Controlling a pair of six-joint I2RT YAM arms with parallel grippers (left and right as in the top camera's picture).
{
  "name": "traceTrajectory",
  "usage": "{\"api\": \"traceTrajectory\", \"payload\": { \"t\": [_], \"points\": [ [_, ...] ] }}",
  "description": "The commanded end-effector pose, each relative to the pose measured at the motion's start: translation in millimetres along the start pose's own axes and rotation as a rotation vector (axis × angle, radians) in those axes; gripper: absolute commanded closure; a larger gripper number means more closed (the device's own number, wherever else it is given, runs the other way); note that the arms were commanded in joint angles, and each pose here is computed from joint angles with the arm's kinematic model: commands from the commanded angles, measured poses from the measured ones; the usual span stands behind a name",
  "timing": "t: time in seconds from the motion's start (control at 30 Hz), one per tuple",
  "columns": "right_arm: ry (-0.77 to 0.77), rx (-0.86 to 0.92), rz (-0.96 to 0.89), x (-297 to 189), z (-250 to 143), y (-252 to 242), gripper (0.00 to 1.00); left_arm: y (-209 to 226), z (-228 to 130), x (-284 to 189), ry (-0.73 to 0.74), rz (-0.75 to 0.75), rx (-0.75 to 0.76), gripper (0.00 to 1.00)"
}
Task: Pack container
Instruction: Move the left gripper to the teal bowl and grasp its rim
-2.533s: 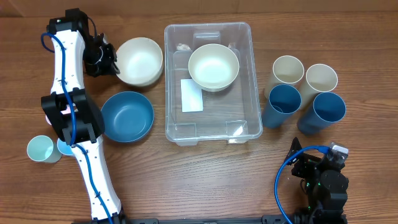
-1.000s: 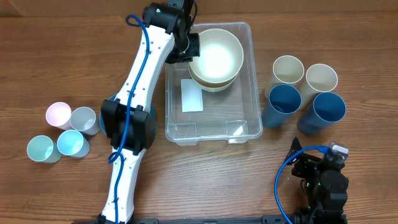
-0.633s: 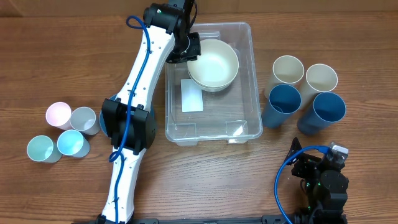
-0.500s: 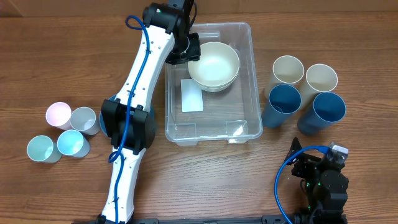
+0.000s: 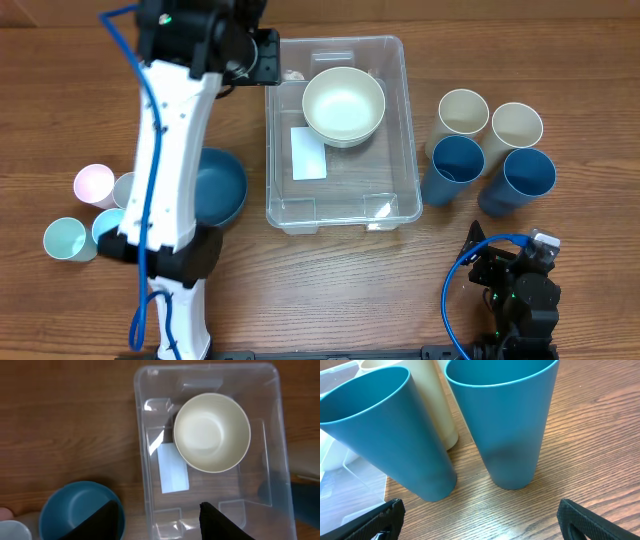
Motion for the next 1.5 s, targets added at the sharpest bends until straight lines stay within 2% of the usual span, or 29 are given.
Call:
{"api": "traceTrajectory", "payload": {
  "t": [0.0, 0.23, 0.4, 0.63, 0.77, 0.93, 1.03, 1.17, 1.47],
  "points": [
    [0.011, 0.006, -0.009, 2.2, -5.3, -0.7, 0.0, 3.4, 0.4, 10.9, 0.029, 0.022, 0.055, 0.46],
    [0.011, 0.006, -0.009, 2.2, -5.3, -0.7, 0.0, 24.6, 3.5, 26.1, 0.072, 0.1, 0.06, 0.42],
    [0.011, 0.006, -0.009, 2.2, -5.3, -0.7, 0.0, 58.5, 12.4, 39.3, 0.092, 0.218, 0.031, 0.4],
    [0.011, 0.006, -0.009, 2.2, -5.3, -0.7, 0.0, 69.9, 12.8, 24.0, 0.108, 0.141, 0.012, 0.41],
    [0.011, 0.006, -0.009, 2.2, -5.3, -0.7, 0.0, 78.2, 0.1, -7.0, 0.067, 0.18, 0.015, 0.39],
    [0.011, 0.006, -0.009, 2.2, -5.3, -0.7, 0.0, 99.5, -40.9, -22.2, 0.152, 0.226, -0.048, 0.39],
    [0.011, 0.006, -0.009, 2.2, -5.3, -0.7, 0.0, 112.8, -68.4, -7.5, 0.26, 0.27, -0.092, 0.4],
    [0.011, 0.006, -0.009, 2.2, -5.3, -0.7, 0.0, 110.0, -88.9, 29.8, 0.389, 0.197, -0.081, 0.44],
    [0.011, 0.006, -0.009, 2.2, -5.3, -0.7, 0.0, 120.0, -119.4, 105.1, 0.44, 0.181, -0.146, 0.43]
  ]
}}
Point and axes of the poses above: each gripper's point midway between its finger pads, its own x axis out along the fingers, its own y axis along the line the jaws close on, z = x × y, the point moved 8 cm from there along -x, back along the fingers, and after that the axes turned 15 degrees about -x, right-handed, at the moved point
